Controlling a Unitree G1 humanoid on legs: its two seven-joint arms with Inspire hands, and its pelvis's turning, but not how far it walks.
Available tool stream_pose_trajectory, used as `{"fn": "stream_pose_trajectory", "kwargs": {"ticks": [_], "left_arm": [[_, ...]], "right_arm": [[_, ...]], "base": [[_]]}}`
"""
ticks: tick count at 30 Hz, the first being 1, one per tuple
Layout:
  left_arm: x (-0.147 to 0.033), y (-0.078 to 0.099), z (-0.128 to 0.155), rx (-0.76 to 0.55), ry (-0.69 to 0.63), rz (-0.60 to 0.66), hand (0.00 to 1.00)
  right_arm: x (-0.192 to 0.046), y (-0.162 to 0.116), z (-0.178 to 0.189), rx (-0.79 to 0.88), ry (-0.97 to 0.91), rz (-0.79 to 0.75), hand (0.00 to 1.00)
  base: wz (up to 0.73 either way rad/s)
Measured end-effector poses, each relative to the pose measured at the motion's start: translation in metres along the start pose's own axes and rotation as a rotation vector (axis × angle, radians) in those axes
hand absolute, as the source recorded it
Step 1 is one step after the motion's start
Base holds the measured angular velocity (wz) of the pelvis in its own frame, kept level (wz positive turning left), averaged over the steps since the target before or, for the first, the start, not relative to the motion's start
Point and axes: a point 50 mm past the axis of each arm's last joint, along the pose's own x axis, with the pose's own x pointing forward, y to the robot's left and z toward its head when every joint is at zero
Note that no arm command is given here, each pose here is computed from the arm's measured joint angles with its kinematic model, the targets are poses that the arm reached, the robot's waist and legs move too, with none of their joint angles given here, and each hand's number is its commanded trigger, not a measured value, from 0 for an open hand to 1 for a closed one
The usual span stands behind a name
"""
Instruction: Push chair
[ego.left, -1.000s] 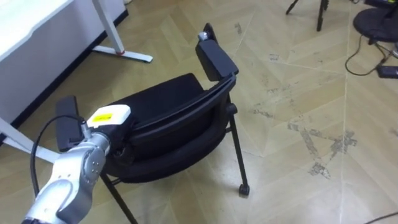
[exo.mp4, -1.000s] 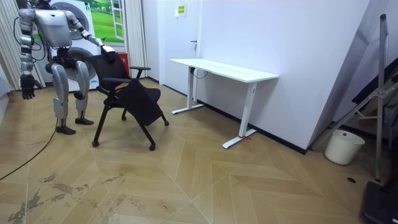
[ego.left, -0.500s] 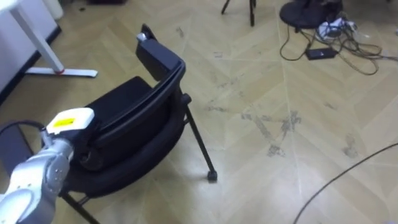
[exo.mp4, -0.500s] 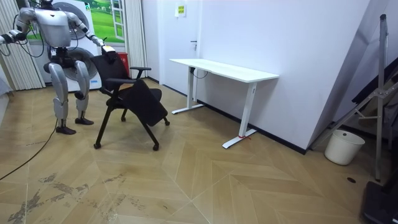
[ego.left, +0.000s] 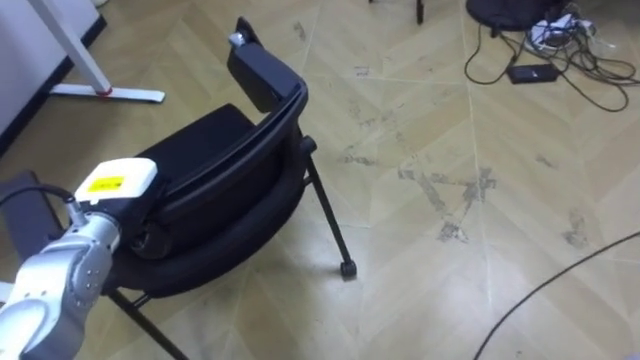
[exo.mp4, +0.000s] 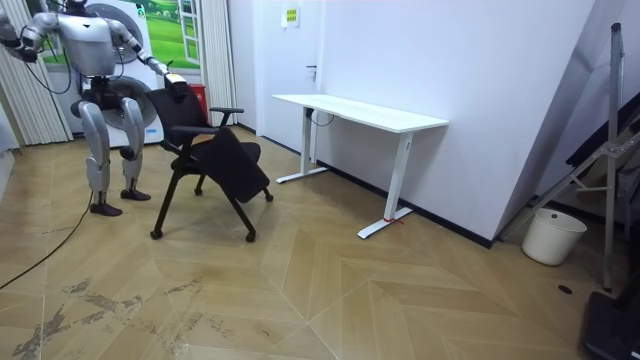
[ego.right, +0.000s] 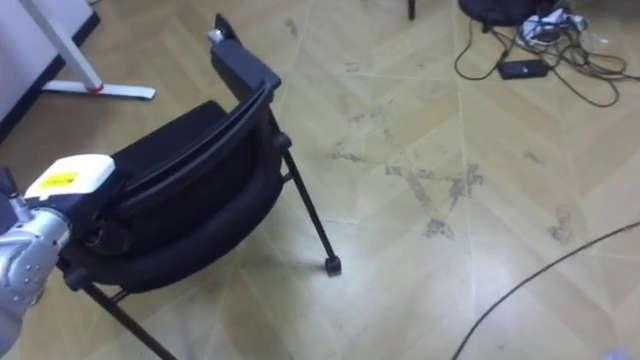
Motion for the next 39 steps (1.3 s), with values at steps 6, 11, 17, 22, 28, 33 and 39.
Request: {"fn": "stream_pose_trajectory", "kwargs": {"ticks": [6,11,17,22,28,33,39], "left_arm": [[0.006,0.001,0.022,0.029,-0.071,0.019,1.00],[0.010,0.004,0.034,0.057,-0.119,0.024,1.00],[0.012,0.007,0.048,0.108,-0.182,0.042,1.00],[0.013,0.006,0.055,0.117,-0.231,0.038,1.00],[0.014,0.006,0.057,0.117,-0.262,0.054,1.00],[0.015,0.008,0.062,0.118,-0.295,0.061,1.00],[0.014,0.006,0.069,0.127,-0.333,0.057,1.00]], "right_arm": [[-0.032,0.053,0.023,0.134,0.019,0.394,0.00],[-0.059,0.093,0.051,0.286,-0.007,0.707,0.00],[-0.088,0.115,0.077,0.368,-0.105,1.030,0.00],[-0.116,0.122,0.088,0.362,-0.201,1.264,0.00],[-0.143,0.137,0.082,0.303,-0.239,1.505,0.00],[-0.165,0.140,0.072,0.239,-0.246,1.679,0.00],[-0.187,0.142,0.062,0.160,-0.250,1.834,0.00]], "base": [[-0.01],[0.06],[0.12],[0.05],[0.08],[0.09],[0.05]]}}
